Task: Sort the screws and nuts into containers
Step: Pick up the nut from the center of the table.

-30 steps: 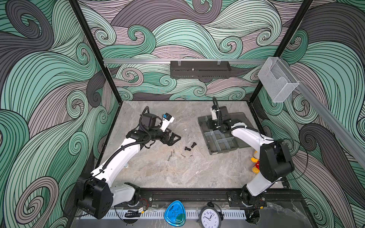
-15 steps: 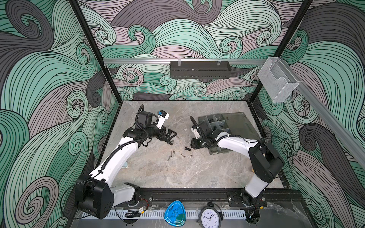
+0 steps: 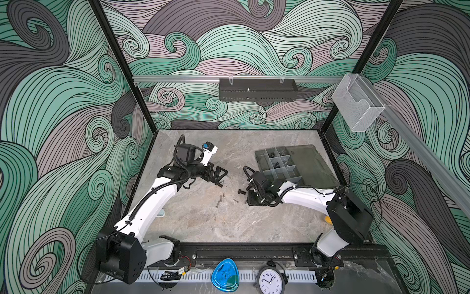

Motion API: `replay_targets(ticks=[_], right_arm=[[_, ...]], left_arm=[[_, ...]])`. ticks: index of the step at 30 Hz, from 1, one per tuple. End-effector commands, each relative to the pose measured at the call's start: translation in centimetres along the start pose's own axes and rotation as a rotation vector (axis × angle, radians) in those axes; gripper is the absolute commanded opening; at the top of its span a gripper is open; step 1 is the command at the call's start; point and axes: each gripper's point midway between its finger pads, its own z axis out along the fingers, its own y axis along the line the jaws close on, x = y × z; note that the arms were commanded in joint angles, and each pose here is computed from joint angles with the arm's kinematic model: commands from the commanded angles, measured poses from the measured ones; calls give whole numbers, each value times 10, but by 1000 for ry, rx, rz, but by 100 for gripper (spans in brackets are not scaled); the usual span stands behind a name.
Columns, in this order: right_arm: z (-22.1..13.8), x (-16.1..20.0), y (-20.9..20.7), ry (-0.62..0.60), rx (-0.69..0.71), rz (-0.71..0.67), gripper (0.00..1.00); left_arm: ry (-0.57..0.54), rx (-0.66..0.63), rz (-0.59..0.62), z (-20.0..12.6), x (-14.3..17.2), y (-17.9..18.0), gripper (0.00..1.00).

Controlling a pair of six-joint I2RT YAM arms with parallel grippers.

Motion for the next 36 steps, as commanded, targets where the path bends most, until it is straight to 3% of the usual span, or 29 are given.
replay_targets(ticks=[1,17,29,36], right_arm=[[7,-8,12,-15,-13,67,44],[26,4,14,44,76,113,37],[37,3,8,52,144,142,22],[39,-1,1,50,158,138,20]], left_arm=[[-29,13,6,-8,-8,-6,99],[-37,12,12,-11,-9,-7,99],[-37,14,13,-10,-9,-7,99],[-38,21,13,-10,-9,-8,99]])
